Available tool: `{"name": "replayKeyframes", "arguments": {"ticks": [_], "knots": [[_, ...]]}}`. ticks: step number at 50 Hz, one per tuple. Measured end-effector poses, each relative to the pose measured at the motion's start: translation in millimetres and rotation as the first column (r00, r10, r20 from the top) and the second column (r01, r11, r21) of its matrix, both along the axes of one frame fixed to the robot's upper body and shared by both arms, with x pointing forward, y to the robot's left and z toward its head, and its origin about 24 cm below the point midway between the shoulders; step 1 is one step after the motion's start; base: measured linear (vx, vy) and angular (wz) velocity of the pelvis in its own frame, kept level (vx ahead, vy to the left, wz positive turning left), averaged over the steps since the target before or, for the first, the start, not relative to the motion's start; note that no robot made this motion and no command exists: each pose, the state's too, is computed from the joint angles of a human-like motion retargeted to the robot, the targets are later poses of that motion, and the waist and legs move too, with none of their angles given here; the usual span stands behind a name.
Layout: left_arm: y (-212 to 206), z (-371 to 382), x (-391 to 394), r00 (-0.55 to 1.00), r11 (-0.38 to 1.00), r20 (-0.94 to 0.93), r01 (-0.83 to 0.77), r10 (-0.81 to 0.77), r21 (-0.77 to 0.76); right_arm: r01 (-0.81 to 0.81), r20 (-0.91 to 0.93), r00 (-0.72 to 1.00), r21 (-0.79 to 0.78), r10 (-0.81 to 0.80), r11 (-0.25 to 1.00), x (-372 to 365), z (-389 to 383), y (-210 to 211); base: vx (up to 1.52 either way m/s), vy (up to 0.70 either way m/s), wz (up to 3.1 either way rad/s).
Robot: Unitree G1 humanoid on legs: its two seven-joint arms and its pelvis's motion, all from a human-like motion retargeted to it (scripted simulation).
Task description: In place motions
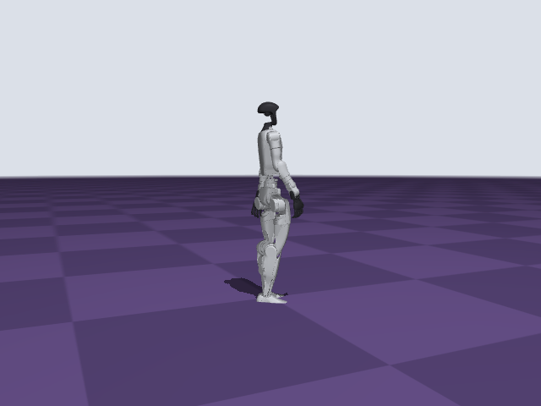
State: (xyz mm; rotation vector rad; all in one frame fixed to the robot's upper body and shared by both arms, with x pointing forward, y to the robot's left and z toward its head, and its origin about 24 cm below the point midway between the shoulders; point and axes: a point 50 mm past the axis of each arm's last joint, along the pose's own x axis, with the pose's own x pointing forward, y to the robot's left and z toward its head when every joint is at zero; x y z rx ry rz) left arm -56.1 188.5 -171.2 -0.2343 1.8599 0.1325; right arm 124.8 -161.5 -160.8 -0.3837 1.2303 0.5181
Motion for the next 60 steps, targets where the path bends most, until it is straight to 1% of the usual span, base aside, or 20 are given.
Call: {"name": "replayKeyframes", "arguments": {"ticks": [5,9,12,15,18,22,25,30,35,43,47,53,60], "knots": [[-4.1,-1.8,4.9,0.996,0.996,0.002,0.084,-0.084,0.023,-0.168,-0.088,0.983,-0.086,0.161,0.982,-26.9,-9.0,-1.6,0.0,-0.01,0.12],[-0.5,-2.1,11.4,0.987,0.987,0.002,0.163,-0.163,0.014,-0.218,-0.213,0.96,-0.156,0.183,0.963,-61.0,-16.2,-14.4,0.01,0.0,-1.16],[3.1,-2.5,18.0,0.98,0.98,0.015,0.198,-0.198,0.009,-0.225,-0.316,0.936,-0.199,0.155,0.954,-88.1,-18.0,-27.3,0.01,-0.01,-1.6],[3.7,-3.4,26.4,0.982,0.983,0.045,0.185,-0.185,0.003,-0.212,-0.404,0.91,-0.244,0.099,0.946,-111.7,-16.7,-41.3,0.0,-0.01,0.15],[-0.7,-4.5,31.7,0.991,0.993,0.077,0.113,-0.112,-0.014,-0.182,-0.474,0.88,-0.281,0.028,0.942,-132.3,-13.6,-52.3,0.01,0.0,-0.23],[-4.5,-5.4,39.2,0.993,0.999,0.109,0.046,-0.043,-0.028,-0.093,-0.538,0.838,-0.303,-0.09,0.948,-150.8,-9.2,-61.1,0.01,0.0,-0.15],[-4.3,-5.7,43.8,0.992,0.999,0.124,0.04,-0.036,-0.03,-0.005,-0.55,0.816,-0.313,-0.177,0.95,-157.1,-7.6,-63.1,0.0,0.0,-0.06],[-2.3,-5.5,46.1,0.99,0.997,0.127,0.073,-0.068,-0.034,0.079,-0.524,0.817,-0.314,-0.242,0.946,-153.6,-9.1,-58.6,0.01,-0.01,-0.22],[-3.9,-5.2,42.6,0.991,0.996,0.113,0.082,-0.077,-0.041,0.057,-0.494,0.849,-0.271,-0.19,0.961,-139.2,-12.7,-49.2,0.0,0.0,-0.08],[-9.9,-5.0,36.4,0.992,0.994,0.09,0.094,-0.089,-0.06,-0.032,-0.403,0.914,-0.184,-0.046,0.982,-107.0,-17.6,-30.4,0.0,0.0,0.0],[-12.1,-4.9,33.2,0.992,0.993,0.082,0.101,-0.095,-0.065,-0.055,-0.372,0.928,-0.16,-0.009,0.986,-96.0,-18.0,-24.9,0.0,0.0,0.0],[-14.2,-4.7,30.1,0.993,0.993,0.073,0.095,-0.09,-0.068,-0.049,-0.358,0.934,-0.156,-0.01,0.987,-91.1,-17.7,-25.0,0.0,0.0,0.0],[-12.2,-4.6,30.2,0.994,0.994,0.072,0.091,-0.087,-0.061,-0.039,-0.404,0.914,-0.197,-0.045,0.98,-104.4,-16.7,-35.3,0.0,0.0,0.0]]}}
